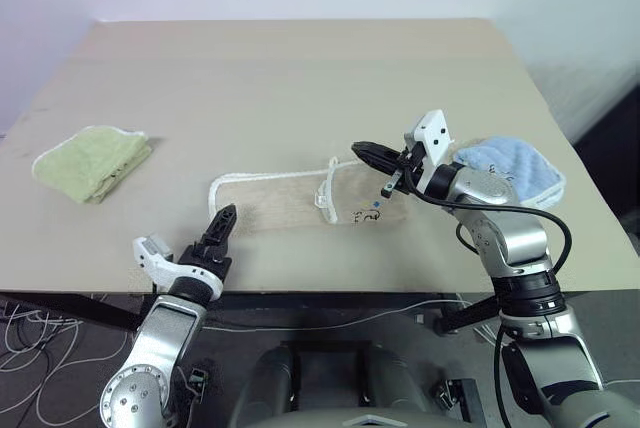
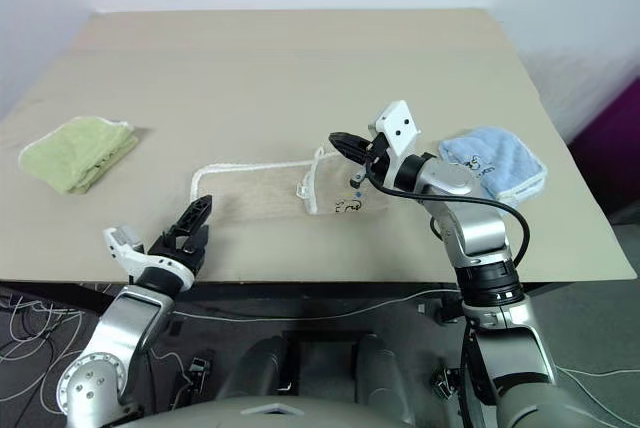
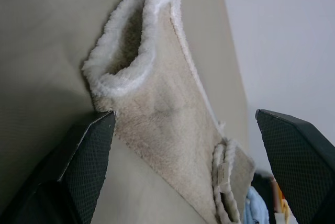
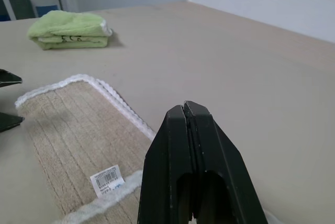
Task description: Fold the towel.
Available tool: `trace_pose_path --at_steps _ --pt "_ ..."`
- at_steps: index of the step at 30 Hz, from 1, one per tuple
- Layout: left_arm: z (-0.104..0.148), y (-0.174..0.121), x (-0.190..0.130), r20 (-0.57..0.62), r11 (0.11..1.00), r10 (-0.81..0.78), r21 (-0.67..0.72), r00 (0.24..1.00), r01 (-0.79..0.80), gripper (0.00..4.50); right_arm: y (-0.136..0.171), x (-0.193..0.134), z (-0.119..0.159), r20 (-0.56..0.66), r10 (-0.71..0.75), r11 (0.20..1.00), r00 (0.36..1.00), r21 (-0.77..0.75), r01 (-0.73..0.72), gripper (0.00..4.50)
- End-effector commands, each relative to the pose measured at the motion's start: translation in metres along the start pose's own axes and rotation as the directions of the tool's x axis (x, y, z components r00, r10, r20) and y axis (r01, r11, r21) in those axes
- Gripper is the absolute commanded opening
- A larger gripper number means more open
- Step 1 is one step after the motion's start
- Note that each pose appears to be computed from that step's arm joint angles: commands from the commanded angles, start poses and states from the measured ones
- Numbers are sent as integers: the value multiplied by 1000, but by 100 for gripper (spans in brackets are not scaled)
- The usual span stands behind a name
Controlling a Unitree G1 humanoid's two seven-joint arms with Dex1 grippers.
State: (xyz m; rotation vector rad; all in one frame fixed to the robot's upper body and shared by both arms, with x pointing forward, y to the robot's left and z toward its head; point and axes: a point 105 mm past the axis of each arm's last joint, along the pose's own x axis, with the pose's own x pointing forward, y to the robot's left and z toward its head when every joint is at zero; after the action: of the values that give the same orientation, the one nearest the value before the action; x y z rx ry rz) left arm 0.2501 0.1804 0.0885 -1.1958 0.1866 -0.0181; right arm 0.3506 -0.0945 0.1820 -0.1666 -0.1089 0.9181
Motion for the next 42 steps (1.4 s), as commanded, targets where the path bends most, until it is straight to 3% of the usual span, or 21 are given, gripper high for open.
trace_pose_path --at_steps 1,12,22,28,31,33,42 --pt "1 13 -11 4 998 68 4 998 -68 450 2 0 18 49 12 999 999 -48 -10 2" --pt "16 20 -22 28 994 104 22 994 -105 450 20 10 9 67 34 999 997 -2 -34 2" --pt "13 21 8 -10 994 106 10 994 -105 450 23 13 7 71 20 1000 997 14 -21 2" --pt "10 6 22 -36 998 66 15 997 -65 450 20 9 7 66 -3 1000 998 10 2 2" --pt "8 1 26 -42 998 58 8 997 -58 391 19 8 7 68 -14 1000 998 7 13 0" --pt "8 -4 28 -41 999 53 4 998 -53 329 19 7 8 69 -19 1000 997 4 18 0" --pt "16 -20 34 4 1000 9 -21 1000 -9 8 16 5 9 70 -35 999 997 -2 35 0"
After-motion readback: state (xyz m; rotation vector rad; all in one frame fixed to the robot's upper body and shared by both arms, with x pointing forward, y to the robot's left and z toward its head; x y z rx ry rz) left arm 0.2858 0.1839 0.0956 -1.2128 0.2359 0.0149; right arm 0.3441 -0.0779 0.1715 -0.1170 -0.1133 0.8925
